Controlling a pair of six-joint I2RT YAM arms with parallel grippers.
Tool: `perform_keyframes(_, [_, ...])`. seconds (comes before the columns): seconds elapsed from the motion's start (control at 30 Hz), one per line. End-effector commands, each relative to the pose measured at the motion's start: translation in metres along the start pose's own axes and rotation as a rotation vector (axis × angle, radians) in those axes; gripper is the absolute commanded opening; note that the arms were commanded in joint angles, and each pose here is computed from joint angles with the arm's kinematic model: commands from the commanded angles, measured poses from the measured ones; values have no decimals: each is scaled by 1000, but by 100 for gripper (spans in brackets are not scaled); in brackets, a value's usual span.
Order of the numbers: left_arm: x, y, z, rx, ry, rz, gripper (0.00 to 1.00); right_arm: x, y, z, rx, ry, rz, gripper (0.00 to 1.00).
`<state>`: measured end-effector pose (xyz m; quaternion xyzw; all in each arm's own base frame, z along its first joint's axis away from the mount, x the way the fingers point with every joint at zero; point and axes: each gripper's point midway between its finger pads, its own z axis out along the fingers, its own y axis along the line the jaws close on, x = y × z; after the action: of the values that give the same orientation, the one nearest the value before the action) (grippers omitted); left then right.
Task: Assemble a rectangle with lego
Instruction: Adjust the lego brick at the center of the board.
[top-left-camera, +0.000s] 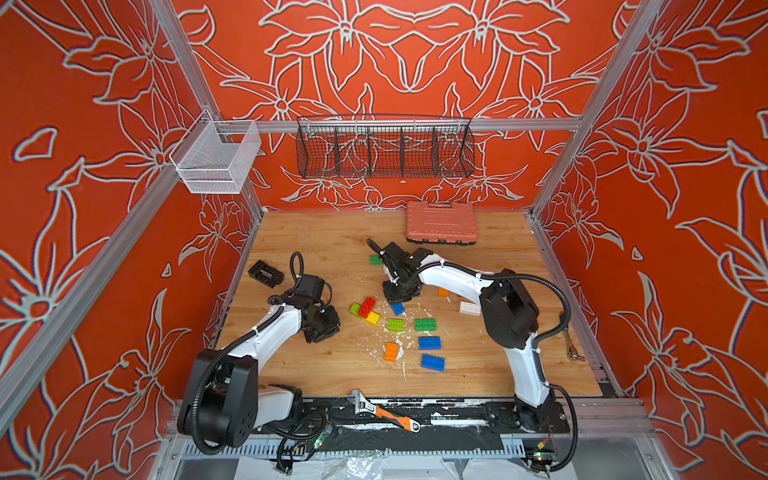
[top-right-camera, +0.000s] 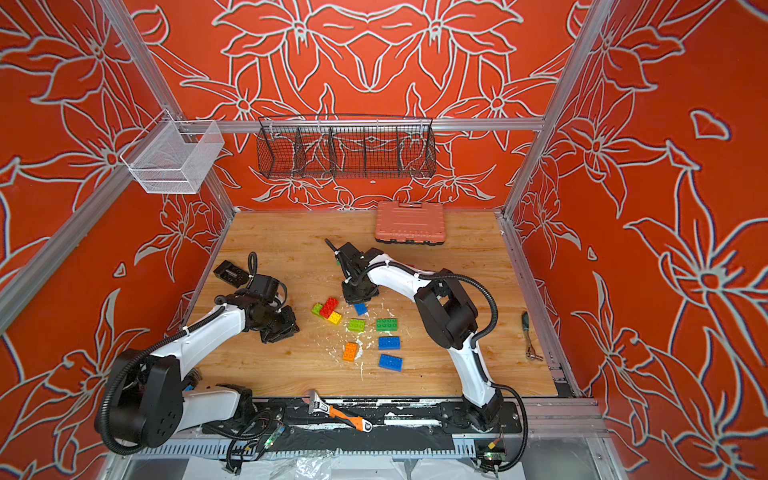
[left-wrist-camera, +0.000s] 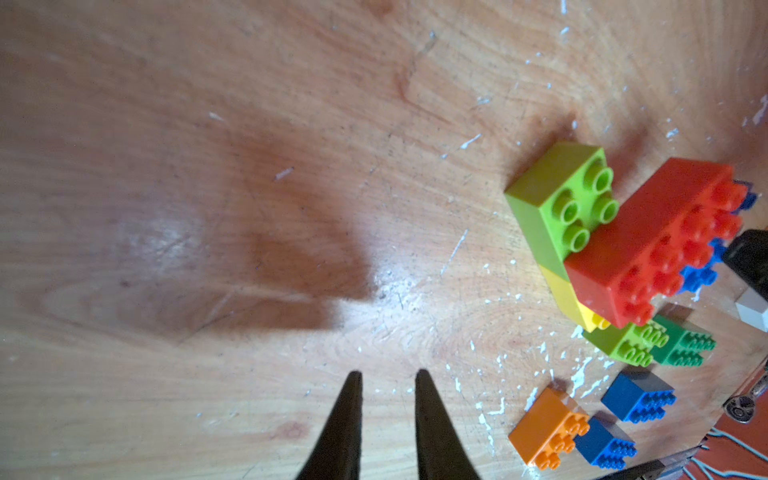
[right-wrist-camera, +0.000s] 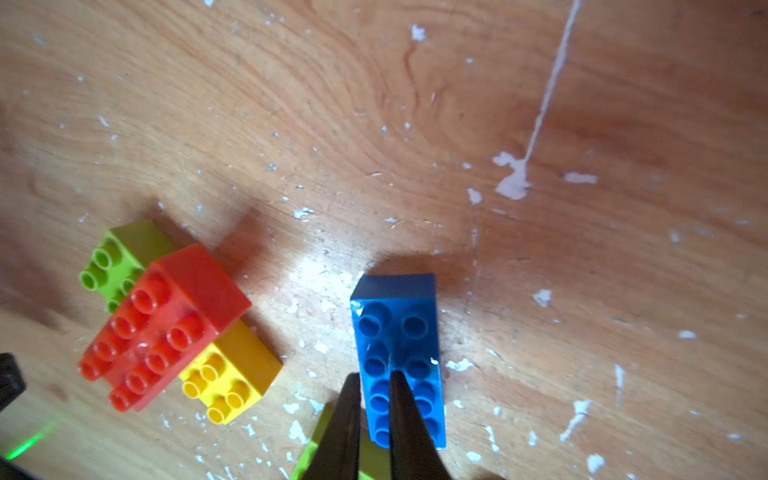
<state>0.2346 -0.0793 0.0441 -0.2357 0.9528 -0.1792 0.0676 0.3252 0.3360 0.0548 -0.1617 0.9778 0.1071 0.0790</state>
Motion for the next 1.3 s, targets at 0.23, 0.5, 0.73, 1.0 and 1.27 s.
perform_keyframes(0.23, [2, 5, -3, -21, -4, 10, 22, 0, 0, -14, 87, -9, -205, 40])
perform_keyframes(0.5, [1, 3, -4, -17, -2, 16, 23, 5, -1, -3, 88, 32, -243, 61])
perform_keyframes(0.73, [1, 3, -5, -18, 4, 17, 23, 0, -2, 8, 101, 60, -289, 53])
perform_keyframes(1.0, [2, 3, -4, -18, 4, 12, 22, -1, -4, 17, 126, 96, -345, 47])
perform_keyframes(1.27, [2, 2, -3, -16, 12, 6, 23, 1, -7, 22, 135, 134, -453, 35])
